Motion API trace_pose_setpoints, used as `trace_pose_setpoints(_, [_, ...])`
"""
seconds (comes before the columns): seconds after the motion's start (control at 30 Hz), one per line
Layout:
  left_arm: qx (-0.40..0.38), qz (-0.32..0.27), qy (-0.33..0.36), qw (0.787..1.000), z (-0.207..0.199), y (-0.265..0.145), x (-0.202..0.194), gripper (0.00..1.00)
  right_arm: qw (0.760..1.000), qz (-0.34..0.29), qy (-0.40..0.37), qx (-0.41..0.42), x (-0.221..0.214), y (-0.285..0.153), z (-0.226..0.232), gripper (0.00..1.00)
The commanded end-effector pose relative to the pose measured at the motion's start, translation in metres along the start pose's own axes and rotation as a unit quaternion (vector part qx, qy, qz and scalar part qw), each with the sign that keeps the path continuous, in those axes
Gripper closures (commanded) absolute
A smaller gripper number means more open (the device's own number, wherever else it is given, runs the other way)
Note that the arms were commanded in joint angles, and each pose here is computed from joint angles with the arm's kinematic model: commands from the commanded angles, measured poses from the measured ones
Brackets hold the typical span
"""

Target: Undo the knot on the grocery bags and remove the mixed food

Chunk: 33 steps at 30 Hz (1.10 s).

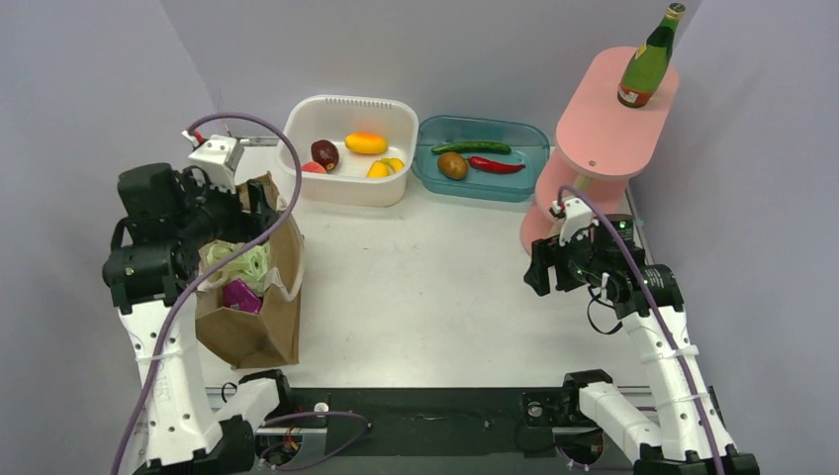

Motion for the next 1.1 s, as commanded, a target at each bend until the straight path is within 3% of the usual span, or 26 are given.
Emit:
trace_pose_setpoints(0.0, [0.065, 0.122, 0.02, 0.99, 0.05, -0.029, -0.022, 0.3, 0.996, 0.018, -0.085, 0.015, 0.012, 0.0, 0.02, 0.3])
trace_pose_setpoints(0.03, [0.076, 0.121, 0.046, 0.989, 0.059, -0.037, -0.015, 0.3, 0.994, 0.02, -0.103, 0.02, 0.015, 0.001, 0.024, 0.3])
trace_pose_setpoints(0.07, [0.084, 0.148, 0.017, 0.985, 0.073, -0.041, -0.024, 0.3, 0.992, 0.022, -0.121, 0.031, 0.016, 0.002, 0.032, 0.3])
trace_pose_setpoints(0.1, [0.084, 0.158, 0.031, 0.983, 0.078, -0.045, -0.026, 0.3, 0.991, 0.027, -0.127, 0.037, 0.016, 0.006, 0.034, 0.3])
trace_pose_setpoints(0.3, [0.078, 0.242, 0.034, 0.966, 0.099, -0.035, -0.086, 0.31, 0.985, 0.031, -0.154, 0.077, 0.018, 0.023, 0.053, 0.31])
trace_pose_setpoints(0.47, [0.076, 0.265, 0.014, 0.961, 0.11, -0.007, -0.138, 0.31, 0.981, 0.033, -0.159, 0.102, 0.022, 0.028, 0.063, 0.33])
trace_pose_setpoints(0.63, [0.069, 0.27, 0.059, 0.959, 0.102, 0.035, -0.179, 0.29, 0.98, 0.034, -0.151, 0.125, 0.022, 0.034, 0.073, 0.35])
trace_pose_setpoints(0.73, [0.065, 0.276, 0.052, 0.958, 0.096, 0.051, -0.2, 0.3, 0.979, 0.037, -0.153, 0.127, 0.02, 0.036, 0.074, 0.36])
trace_pose_setpoints(0.8, [0.064, 0.264, 0.044, 0.961, 0.095, 0.055, -0.199, 0.35, 0.979, 0.039, -0.154, 0.129, 0.019, 0.037, 0.074, 0.36])
trace_pose_setpoints(0.83, [0.064, 0.254, 0.044, 0.964, 0.094, 0.055, -0.193, 0.42, 0.979, 0.039, -0.154, 0.131, 0.018, 0.037, 0.074, 0.37])
trace_pose_setpoints(0.9, [0.065, 0.23, 0.041, 0.97, 0.09, 0.052, -0.177, 0.62, 0.979, 0.032, -0.154, 0.13, 0.02, 0.037, 0.075, 0.38])
trace_pose_setpoints(0.93, [0.068, 0.218, 0.036, 0.973, 0.087, 0.048, -0.169, 0.82, 0.979, 0.026, -0.153, 0.129, 0.021, 0.037, 0.075, 0.39])
trace_pose_setpoints(1.0, [0.084, 0.188, 0.035, 0.978, 0.084, 0.039, -0.147, 1.0, 0.979, 0.02, -0.153, 0.132, 0.023, 0.036, 0.076, 0.39])
trace_pose_setpoints(1.07, [0.101, 0.158, 0.038, 0.982, 0.083, 0.029, -0.122, 1.0, 0.979, 0.014, -0.154, 0.133, 0.025, 0.036, 0.077, 0.4])
Point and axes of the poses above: each gripper's point midway between its finger pads, its own y axis out along the fingers, its own z axis along the line the jaws close on, x = y × z, the point moved 3 cm from there along -y, back along the fingers, and after that the axes turned 1 degree about -y, right-handed, at the moved point
